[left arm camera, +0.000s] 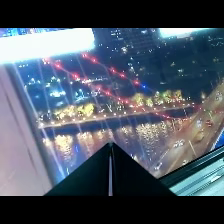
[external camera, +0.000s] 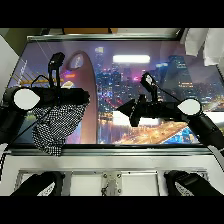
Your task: Fold the clothes and pants, and hang the long-sleeved shirts on hangers.
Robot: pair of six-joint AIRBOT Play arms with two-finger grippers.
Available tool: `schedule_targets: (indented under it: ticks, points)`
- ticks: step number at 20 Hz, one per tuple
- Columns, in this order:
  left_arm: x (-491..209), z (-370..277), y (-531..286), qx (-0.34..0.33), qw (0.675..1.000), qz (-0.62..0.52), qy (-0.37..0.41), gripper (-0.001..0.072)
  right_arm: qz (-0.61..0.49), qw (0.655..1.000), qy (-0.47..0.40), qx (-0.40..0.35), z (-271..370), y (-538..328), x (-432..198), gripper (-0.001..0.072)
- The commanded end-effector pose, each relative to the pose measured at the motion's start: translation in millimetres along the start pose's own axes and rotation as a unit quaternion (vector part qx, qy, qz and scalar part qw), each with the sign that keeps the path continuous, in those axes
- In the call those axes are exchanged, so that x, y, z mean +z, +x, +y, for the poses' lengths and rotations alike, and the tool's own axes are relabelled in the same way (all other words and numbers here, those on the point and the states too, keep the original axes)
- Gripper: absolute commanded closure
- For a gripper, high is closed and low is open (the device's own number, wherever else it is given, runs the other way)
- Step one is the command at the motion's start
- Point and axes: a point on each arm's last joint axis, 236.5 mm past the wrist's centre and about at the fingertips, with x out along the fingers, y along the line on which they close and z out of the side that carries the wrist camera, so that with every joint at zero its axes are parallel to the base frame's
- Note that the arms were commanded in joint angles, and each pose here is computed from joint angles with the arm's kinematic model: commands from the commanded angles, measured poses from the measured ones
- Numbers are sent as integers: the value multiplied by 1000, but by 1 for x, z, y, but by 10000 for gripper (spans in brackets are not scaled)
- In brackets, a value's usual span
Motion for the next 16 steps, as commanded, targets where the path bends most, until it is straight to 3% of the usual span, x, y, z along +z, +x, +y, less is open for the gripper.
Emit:
schedule_targets:
  ticks: [1, 16]
  points:
    - [0, 0, 0, 0, 1000, 0, 0, 691, 0, 1000, 0, 0, 0, 0, 0, 685]
    - [19, 6, -1, 12, 999, -40, 8, 690, 0, 1000, 0, 0, 0, 0, 0, 685]
